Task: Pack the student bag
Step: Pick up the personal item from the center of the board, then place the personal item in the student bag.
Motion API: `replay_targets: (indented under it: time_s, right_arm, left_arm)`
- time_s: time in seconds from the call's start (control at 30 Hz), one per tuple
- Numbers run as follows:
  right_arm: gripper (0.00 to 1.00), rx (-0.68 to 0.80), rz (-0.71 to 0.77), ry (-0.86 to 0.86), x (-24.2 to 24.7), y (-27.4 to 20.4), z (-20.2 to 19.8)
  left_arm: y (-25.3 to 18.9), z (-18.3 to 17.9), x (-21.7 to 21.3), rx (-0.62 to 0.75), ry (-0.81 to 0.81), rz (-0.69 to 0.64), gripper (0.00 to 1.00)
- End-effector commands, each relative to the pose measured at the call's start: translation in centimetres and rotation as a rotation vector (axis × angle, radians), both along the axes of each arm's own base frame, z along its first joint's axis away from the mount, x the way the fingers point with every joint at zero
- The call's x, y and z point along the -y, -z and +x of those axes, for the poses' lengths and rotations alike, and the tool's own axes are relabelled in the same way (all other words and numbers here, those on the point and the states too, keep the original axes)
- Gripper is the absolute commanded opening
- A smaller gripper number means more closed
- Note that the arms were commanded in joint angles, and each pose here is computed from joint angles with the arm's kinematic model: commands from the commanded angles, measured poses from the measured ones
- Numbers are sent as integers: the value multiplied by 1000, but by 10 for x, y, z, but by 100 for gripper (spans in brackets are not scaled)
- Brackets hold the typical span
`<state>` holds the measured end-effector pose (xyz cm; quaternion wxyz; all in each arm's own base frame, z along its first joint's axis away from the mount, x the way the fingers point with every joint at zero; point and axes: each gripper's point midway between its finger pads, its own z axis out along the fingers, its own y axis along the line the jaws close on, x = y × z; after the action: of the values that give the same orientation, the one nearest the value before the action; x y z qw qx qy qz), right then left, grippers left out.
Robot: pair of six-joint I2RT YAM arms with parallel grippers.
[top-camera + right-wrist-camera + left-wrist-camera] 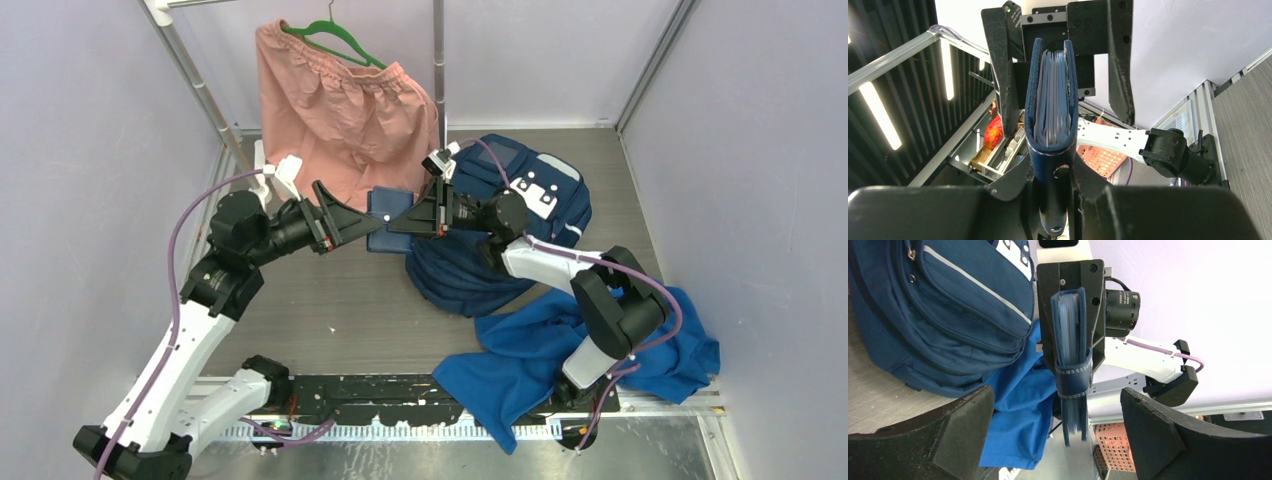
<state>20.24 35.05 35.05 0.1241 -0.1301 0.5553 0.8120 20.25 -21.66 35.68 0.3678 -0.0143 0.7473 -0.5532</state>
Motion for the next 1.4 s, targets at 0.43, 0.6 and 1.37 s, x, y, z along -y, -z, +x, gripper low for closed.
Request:
replay_targets:
  time_s: [0.43,0.6,1.37]
  right_arm:
    - [43,110,-163,51,-5,19,-4]
    - [69,154,-751,426,57,91,37]
    - [54,825,-2021,791,172,163,98]
  left_arm:
    - [-14,15,5,35,2,-69,0]
    - [-10,15,-9,34,-59,-38,0]
    - [88,46,-6,-238,-179,-102,0]
